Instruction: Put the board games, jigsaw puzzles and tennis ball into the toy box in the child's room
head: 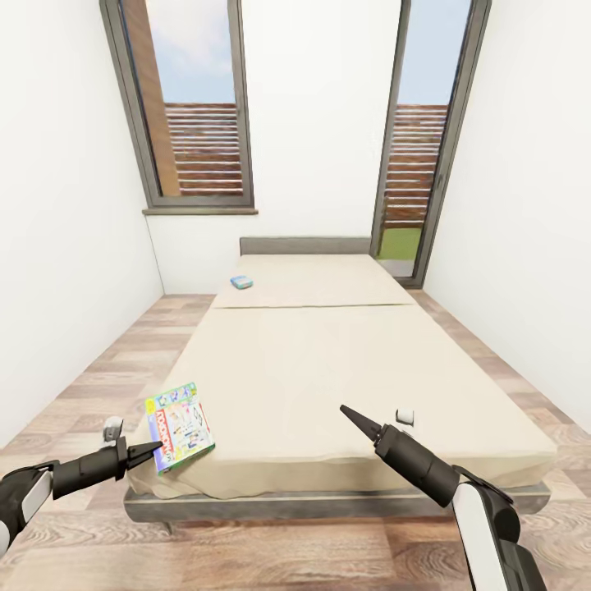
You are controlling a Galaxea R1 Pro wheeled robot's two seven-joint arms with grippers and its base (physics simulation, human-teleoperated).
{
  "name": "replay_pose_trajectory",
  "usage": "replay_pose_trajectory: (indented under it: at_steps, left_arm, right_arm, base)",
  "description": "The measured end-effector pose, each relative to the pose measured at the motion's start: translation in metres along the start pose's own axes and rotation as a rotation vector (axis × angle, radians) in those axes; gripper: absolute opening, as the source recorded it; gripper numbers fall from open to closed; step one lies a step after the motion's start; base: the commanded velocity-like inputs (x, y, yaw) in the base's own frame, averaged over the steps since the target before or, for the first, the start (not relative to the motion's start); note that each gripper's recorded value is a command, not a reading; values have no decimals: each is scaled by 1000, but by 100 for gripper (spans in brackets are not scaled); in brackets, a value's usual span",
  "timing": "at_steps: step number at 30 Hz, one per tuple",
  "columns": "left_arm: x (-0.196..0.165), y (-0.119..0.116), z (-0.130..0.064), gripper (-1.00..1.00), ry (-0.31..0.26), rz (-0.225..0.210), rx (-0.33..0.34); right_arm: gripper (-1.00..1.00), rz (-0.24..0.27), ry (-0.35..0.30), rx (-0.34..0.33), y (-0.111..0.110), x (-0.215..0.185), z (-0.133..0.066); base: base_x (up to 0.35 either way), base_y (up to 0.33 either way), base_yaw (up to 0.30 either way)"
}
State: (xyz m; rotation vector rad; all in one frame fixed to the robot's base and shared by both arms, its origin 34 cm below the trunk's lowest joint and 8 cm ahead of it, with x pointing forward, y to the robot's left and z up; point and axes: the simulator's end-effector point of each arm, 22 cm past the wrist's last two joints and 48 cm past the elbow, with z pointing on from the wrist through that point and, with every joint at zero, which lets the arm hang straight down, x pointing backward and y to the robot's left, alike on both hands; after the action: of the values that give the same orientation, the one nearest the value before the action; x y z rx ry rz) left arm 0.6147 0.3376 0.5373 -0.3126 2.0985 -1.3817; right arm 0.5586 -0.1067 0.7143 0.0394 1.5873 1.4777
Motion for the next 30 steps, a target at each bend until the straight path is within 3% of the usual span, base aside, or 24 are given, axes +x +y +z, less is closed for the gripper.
replay_pose_trajectory:
  at_steps: [6, 18, 22, 26, 30]
  left_arm:
    - [-4, -11, -2, -100, 19, -33, -5]
    - [-30, -49, -6, -100, 46, -26, -5]
    - [-48, -79, -6, -100, 57, -28, 13]
    - [-67, -116, -5, -100, 74, 3, 30]
    - [-76, -132, -6, -100, 79, 26, 33]
  right_arm:
    - [100, 1, 0, 1, 9, -9, 4]
    - [100, 1, 0, 1, 26, -28, 12]
    - [100, 0, 0, 1, 32, -35, 15]
    - [100, 1, 0, 5, 37, -41, 17]
    - [100, 2, 0, 34, 36, -47, 20]
  base:
    - [0, 0, 0]
    - [0, 0, 0]
    - [0, 0, 0]
    - [0, 0, 0]
    - [0, 0, 0]
